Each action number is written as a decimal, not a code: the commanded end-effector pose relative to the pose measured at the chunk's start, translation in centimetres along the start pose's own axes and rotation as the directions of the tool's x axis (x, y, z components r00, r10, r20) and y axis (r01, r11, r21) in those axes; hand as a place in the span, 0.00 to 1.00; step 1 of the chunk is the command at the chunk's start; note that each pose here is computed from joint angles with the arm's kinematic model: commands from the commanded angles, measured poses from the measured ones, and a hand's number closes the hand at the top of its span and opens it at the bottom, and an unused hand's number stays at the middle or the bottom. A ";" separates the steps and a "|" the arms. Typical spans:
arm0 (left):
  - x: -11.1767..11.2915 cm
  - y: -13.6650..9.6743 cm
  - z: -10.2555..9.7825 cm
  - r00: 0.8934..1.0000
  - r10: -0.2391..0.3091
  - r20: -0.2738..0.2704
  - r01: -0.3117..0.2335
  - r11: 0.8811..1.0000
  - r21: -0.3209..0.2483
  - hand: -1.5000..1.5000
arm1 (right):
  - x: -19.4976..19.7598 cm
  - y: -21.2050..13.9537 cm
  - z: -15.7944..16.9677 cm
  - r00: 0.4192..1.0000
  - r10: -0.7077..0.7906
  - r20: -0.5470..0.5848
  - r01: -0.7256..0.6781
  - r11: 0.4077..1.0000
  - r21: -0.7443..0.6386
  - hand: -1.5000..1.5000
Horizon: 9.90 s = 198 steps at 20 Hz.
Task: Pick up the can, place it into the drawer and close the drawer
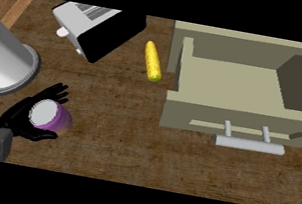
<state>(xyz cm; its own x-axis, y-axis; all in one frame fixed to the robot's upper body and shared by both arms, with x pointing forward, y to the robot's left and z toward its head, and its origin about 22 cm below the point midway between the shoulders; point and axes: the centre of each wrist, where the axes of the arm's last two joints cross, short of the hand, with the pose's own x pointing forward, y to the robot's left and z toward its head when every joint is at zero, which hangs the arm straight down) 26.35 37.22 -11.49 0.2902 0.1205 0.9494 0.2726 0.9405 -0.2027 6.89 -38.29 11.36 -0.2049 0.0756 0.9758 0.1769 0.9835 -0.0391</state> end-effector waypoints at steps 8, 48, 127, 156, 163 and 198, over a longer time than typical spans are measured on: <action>1.2 -1.2 -2.1 0.994 0.096 0.058 -0.082 0.974 -0.210 1.00 | -0.2 -0.3 0.2 1.000 -0.015 -0.009 0.015 1.000 0.004 0.00; 22.4 -25.4 -9.6 0.887 -0.039 0.459 -0.063 0.976 0.206 1.00 | 0.6 2.1 0.8 0.999 -0.046 -0.008 0.045 0.999 -0.025 0.00; 27.5 -38.7 -19.4 0.913 -0.151 0.379 0.012 0.938 0.346 0.00 | 4.5 4.5 -3.6 0.935 0.228 0.271 -0.267 0.957 0.115 0.00; 30.1 -37.6 -19.1 0.903 -0.169 0.396 0.003 0.922 0.387 0.00 | -0.2 21.0 -18.7 0.544 0.688 0.481 -0.814 0.571 0.105 0.00; 29.7 -35.0 -18.6 0.903 -0.168 0.396 -0.004 0.916 0.400 0.00 | -5.1 24.4 -21.4 0.367 0.786 0.498 -0.923 0.373 0.092 0.00; 32.4 -27.9 -12.3 0.900 -0.183 0.396 0.008 0.914 0.406 0.00 | -10.8 25.0 -32.8 0.163 0.936 0.313 -0.958 0.227 -0.178 0.00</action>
<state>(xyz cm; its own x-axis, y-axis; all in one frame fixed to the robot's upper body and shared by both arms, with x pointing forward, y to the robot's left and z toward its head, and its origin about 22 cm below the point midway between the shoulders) 40.15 11.19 21.76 -0.1546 0.0636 0.9859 -0.1295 0.9880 -0.0840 44.33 -20.03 5.86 -0.1923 0.9800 0.0505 0.3881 0.1232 -0.9134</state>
